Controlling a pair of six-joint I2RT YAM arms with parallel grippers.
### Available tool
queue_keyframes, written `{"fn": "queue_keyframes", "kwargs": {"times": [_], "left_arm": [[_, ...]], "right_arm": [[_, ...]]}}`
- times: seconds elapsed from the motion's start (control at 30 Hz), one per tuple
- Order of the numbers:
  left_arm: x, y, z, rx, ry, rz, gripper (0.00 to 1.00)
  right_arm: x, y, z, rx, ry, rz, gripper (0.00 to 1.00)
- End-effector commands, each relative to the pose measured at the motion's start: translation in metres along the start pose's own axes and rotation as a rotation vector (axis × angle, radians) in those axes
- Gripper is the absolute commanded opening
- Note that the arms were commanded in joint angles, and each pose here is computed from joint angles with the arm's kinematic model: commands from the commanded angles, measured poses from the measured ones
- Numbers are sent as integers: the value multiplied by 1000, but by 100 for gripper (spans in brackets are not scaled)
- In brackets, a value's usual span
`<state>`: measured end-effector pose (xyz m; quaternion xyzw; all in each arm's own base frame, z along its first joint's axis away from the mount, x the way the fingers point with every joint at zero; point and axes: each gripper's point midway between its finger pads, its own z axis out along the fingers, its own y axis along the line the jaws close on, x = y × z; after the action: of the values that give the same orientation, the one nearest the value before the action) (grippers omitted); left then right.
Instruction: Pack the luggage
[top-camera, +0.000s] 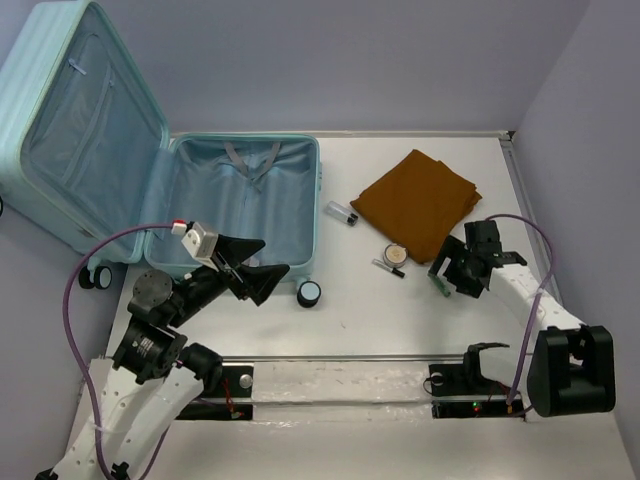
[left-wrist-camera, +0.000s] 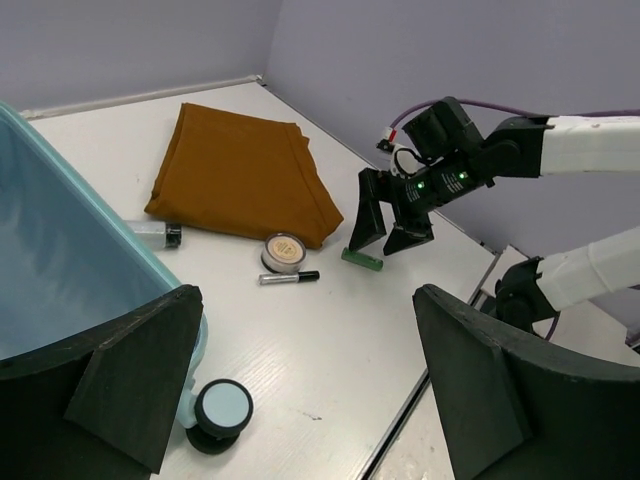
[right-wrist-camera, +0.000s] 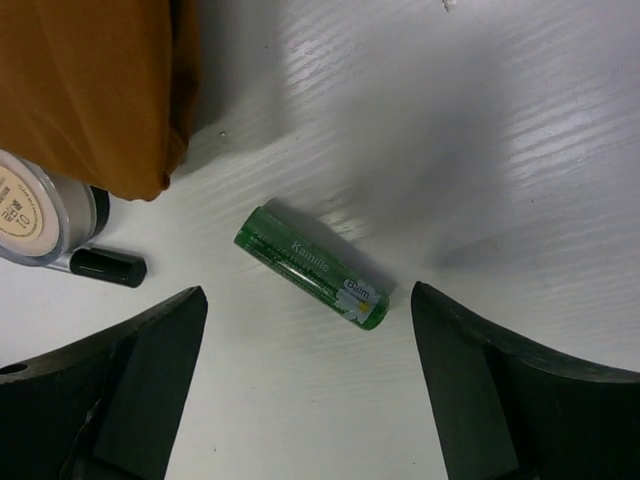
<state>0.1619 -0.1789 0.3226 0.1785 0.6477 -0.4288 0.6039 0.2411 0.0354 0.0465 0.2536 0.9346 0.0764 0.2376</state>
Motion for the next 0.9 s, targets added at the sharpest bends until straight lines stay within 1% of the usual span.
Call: {"fn": "queue_keyframes", "kwargs": {"times": [0.0,0.13,0.27,0.3,0.37,0.4,0.47,0.5,0.57,0.6,0.7,0.77,0.87], "left_arm": [[-23,-11,-8,10,-69,48,99],[-27,-15,-13,15,-88,55,99],[-28,-15,-14,8,-91,57,99],[-28,-15,-14,7,-92,55,99],[-27,-14,-14,2,-89,53,99],[-27,-14,-14,1,-90,53,99],[-27,-13,-14,0,-89,54,99],[-26,-13,-13,-2,-88,53,99],[-26,-12,-12,-3,-84,50,99],[-25,-12,-12,-4,-82,48,99],[-24,-10,-11,-11,-77,46,99],[-23,-9,-10,-14,-72,44,99],[-21,-6,-8,-22,-65,38,99]], "right_arm": [[-10,1,5,25,-48,26,87],[5,11,13,38,5,-28,81],[17,16,25,100,47,-86,73],[23,17,29,119,64,-115,68],[26,16,33,144,77,-115,60],[31,18,32,149,88,-135,52],[35,17,34,161,99,-132,45],[39,19,34,159,105,-137,36],[42,20,32,152,106,-137,26],[42,20,31,150,106,-135,18],[42,25,20,126,91,-151,7],[42,28,11,108,79,-170,7],[43,44,-15,30,57,-203,7]]}}
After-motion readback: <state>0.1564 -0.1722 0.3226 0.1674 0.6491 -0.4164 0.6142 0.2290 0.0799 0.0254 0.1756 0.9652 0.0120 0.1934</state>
